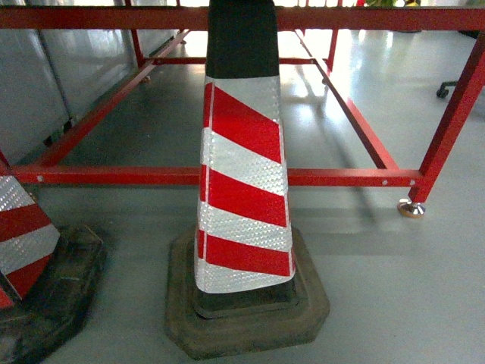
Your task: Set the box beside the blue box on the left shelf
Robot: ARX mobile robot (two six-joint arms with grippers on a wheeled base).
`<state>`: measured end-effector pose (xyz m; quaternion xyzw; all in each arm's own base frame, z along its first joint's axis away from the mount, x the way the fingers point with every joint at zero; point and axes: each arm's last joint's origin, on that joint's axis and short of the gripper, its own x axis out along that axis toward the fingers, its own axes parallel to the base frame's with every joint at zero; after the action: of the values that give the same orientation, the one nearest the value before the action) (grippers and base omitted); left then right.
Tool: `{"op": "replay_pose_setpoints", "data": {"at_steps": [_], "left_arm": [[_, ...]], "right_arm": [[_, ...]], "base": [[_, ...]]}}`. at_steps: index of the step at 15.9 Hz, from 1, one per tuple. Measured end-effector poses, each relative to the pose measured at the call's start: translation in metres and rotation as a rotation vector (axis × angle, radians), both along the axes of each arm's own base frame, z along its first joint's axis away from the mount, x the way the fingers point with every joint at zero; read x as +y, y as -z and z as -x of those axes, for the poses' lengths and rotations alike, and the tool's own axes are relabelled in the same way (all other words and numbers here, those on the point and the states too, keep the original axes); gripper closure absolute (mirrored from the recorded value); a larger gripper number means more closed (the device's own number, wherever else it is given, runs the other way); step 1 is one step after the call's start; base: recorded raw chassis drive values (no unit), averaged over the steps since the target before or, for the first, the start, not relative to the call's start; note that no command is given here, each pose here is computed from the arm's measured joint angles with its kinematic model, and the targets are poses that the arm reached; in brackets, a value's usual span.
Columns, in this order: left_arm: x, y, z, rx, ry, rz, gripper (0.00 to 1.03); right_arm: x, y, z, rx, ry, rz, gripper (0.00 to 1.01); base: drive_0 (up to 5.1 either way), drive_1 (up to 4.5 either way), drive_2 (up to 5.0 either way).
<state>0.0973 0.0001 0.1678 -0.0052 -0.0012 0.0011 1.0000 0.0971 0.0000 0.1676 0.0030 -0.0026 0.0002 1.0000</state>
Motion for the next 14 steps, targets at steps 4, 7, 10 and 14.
{"op": "replay_pose_setpoints", "data": {"at_steps": [4,7,10,14], "left_arm": [[0.0000,0.0000,0.0000,0.000,0.000,0.000,0.05],[0.0000,0.0000,0.0000,0.000,0.000,0.000,0.05],[0.0000,0.0000,0.0000,0.000,0.000,0.000,0.05],[0.0000,0.0000,0.0000,0.000,0.000,0.000,0.05]], "right_arm": [[0.0000,0.0000,0.0000,0.000,0.000,0.000,0.03],[0.0000,0.0000,0.0000,0.000,0.000,0.000,0.03],[0.0000,0.0000,0.0000,0.000,0.000,0.000,0.03],[0.0000,0.0000,0.0000,0.000,0.000,0.000,0.03]], "base": [[0.0,0.00,0.0],[0.0,0.00,0.0],[0.0,0.00,0.0],[0.0,0.00,0.0]]}}
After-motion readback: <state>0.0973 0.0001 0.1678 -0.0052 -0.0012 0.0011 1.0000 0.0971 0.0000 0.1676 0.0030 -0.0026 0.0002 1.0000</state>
